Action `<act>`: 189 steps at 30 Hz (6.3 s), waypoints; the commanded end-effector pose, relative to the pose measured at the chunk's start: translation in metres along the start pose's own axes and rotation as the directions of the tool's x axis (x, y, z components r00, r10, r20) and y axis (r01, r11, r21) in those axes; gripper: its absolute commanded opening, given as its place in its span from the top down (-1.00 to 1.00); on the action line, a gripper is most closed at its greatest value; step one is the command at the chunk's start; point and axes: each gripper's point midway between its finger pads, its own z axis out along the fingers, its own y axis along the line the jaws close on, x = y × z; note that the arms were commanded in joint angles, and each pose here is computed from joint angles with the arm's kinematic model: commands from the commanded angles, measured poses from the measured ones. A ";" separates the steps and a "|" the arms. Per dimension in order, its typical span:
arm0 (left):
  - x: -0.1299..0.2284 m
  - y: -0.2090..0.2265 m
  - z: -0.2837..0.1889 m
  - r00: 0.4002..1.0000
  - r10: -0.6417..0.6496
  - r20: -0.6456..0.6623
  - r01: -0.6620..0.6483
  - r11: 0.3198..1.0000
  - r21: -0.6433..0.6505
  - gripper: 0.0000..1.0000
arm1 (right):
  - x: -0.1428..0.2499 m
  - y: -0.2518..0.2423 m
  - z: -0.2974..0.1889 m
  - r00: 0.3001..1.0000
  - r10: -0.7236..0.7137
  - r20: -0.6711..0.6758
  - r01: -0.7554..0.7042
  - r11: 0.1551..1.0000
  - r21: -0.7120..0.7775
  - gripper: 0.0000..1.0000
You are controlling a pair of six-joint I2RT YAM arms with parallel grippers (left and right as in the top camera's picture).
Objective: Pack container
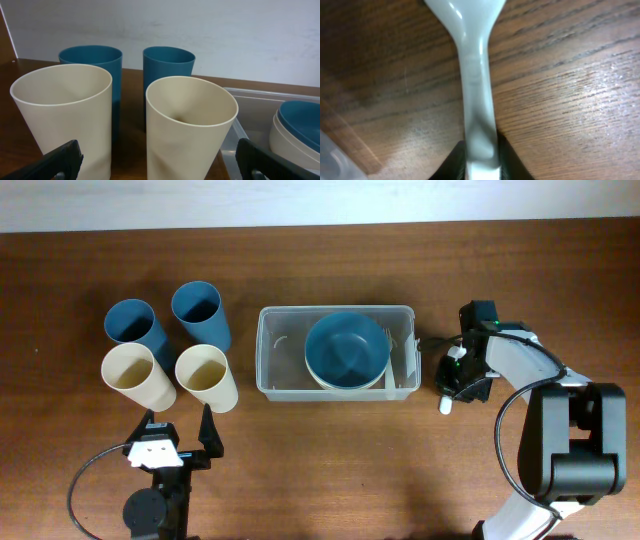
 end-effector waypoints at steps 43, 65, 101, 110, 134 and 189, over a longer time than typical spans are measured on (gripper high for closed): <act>0.001 -0.002 0.000 1.000 0.016 -0.001 -0.016 1.000 0.010 -1.00 | -0.063 0.006 -0.025 0.992 -0.040 0.123 0.063 0.980 -0.190 -0.17; 0.001 -0.002 0.000 1.000 0.016 -0.001 -0.016 1.000 0.010 -0.99 | -0.091 0.001 -0.003 0.977 0.044 0.207 -0.024 0.995 -0.097 -0.15; 0.001 -0.002 0.000 1.000 0.016 -0.001 -0.016 1.000 0.010 -1.00 | -0.098 -0.008 0.012 0.973 0.063 0.222 -0.053 0.997 -0.049 0.92; 0.001 -0.002 0.000 1.000 0.016 -0.001 -0.016 1.000 0.010 -1.00 | -0.098 -0.008 0.012 0.973 0.063 0.221 -0.054 0.997 -0.048 0.92; 0.001 -0.002 0.000 1.000 0.016 -0.001 -0.016 1.000 0.010 -1.00 | -0.103 -0.022 -0.037 0.983 0.053 0.178 -0.050 0.998 -0.024 0.93; 0.001 -0.002 0.000 1.000 0.016 -0.001 -0.016 1.000 0.010 -1.00 | -0.037 0.149 -0.129 0.790 -0.583 0.192 0.613 0.735 -0.288 0.26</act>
